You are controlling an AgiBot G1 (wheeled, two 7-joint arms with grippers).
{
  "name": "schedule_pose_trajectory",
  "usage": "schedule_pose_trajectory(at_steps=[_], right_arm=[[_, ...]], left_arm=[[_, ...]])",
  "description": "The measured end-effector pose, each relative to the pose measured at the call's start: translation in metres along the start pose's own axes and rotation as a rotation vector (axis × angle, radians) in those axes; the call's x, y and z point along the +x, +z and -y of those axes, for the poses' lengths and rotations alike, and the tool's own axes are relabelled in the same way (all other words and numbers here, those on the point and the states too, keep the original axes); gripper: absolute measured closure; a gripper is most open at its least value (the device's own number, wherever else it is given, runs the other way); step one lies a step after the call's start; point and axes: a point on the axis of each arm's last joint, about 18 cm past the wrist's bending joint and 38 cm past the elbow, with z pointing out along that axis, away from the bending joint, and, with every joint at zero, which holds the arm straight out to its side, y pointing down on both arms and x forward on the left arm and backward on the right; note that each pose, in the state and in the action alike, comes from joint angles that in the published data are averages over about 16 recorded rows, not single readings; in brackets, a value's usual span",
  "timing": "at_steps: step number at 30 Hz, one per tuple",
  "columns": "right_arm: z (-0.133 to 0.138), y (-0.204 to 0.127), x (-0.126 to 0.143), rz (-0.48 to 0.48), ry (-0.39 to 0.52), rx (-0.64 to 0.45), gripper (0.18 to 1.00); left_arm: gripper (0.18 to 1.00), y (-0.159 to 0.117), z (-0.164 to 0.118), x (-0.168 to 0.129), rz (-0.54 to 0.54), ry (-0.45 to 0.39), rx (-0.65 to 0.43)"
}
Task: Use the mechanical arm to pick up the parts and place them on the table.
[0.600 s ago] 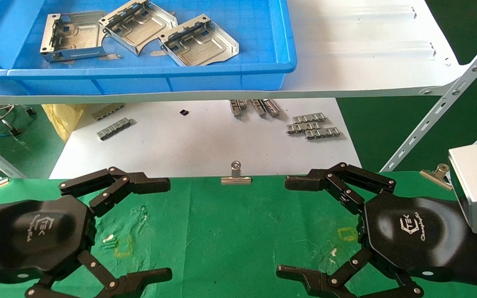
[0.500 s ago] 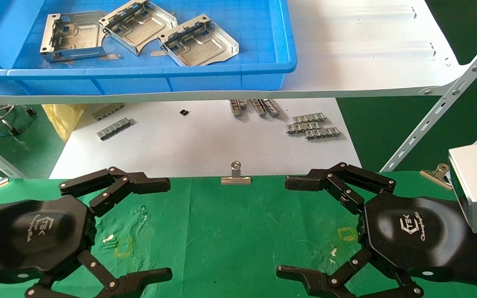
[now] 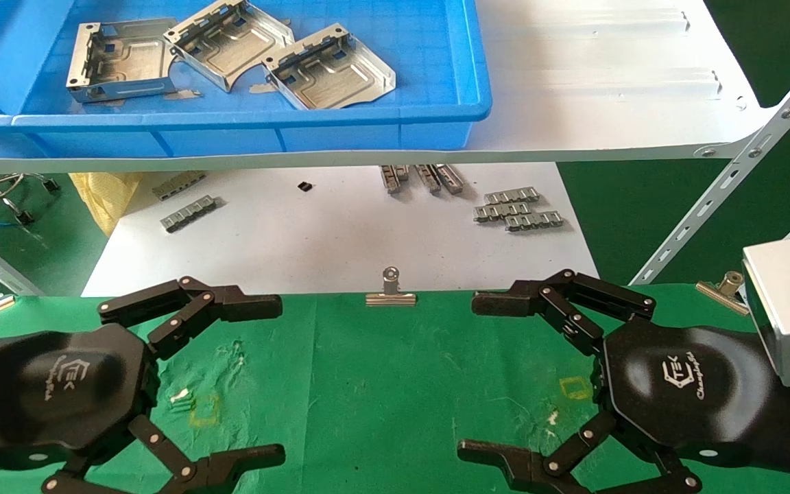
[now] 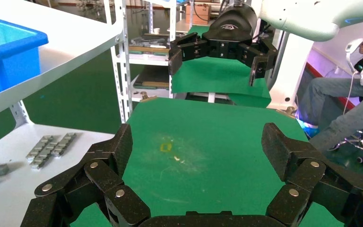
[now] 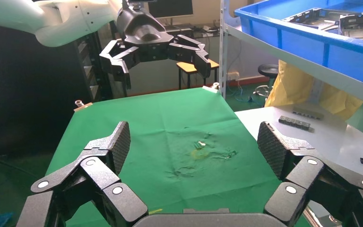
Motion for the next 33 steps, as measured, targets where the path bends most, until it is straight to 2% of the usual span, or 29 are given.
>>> schedule_pose_trajectory(at_steps=[18, 24, 33], right_arm=[[0.0, 0.0, 0.0, 0.0, 0.0, 0.0, 0.211], [0.0, 0.0, 0.0, 0.0, 0.0, 0.0, 0.266], [0.0, 0.0, 0.0, 0.0, 0.0, 0.0, 0.439]], left_arm=[[0.183, 0.0, 0.0, 0.0, 0.0, 0.0, 0.0], [0.183, 0.0, 0.0, 0.0, 0.0, 0.0, 0.0], [0.183, 0.0, 0.0, 0.0, 0.0, 0.0, 0.0]])
